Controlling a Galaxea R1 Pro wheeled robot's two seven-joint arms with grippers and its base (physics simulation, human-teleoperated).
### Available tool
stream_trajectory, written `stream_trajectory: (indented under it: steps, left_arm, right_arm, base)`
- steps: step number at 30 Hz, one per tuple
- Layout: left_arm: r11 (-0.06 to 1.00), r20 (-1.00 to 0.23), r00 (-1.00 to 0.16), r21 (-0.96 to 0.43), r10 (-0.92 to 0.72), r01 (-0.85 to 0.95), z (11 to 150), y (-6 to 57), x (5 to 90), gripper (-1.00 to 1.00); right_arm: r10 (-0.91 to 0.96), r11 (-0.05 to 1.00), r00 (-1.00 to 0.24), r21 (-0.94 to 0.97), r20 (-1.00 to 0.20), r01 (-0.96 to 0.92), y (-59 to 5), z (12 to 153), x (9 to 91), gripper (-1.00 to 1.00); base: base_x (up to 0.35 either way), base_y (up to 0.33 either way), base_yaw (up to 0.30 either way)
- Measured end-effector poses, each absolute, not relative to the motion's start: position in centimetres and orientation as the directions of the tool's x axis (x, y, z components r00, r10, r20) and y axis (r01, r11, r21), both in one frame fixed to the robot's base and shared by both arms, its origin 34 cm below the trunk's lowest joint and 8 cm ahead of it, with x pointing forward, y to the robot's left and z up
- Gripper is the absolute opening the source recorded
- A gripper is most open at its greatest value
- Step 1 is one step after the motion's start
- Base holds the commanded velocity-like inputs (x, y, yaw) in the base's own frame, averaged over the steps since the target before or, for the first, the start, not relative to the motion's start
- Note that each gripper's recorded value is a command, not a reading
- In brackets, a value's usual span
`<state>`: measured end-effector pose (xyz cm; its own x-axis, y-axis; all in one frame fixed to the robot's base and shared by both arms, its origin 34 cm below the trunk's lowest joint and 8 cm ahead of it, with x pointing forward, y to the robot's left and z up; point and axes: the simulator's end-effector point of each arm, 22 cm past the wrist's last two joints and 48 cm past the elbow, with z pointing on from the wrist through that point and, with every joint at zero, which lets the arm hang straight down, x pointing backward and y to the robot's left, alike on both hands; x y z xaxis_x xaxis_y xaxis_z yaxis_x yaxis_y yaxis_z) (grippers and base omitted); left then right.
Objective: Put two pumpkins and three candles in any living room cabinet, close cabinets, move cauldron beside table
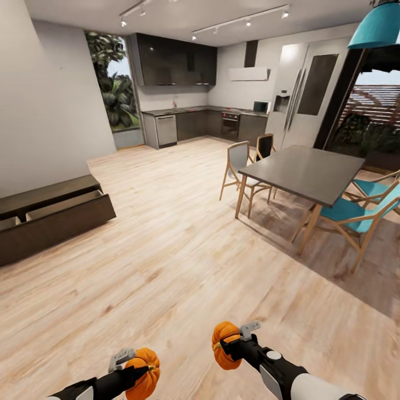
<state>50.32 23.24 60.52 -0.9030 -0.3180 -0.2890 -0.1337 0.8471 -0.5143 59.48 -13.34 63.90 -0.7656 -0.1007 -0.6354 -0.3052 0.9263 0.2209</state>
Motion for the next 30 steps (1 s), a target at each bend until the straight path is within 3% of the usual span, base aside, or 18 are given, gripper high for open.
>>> stream_trajectory:
  steps: [30]
  left_arm:
    - [0.846,-0.287,-0.903,-0.517,-0.318,-0.134,63.9,23.0,49.6,-1.00]
  right_arm:
    - [-0.100,0.927,-0.766,0.221,-0.635,-0.304,-13.4,67.3,58.8,-1.00]
  base:
    - [0.000,0.000,0.285]
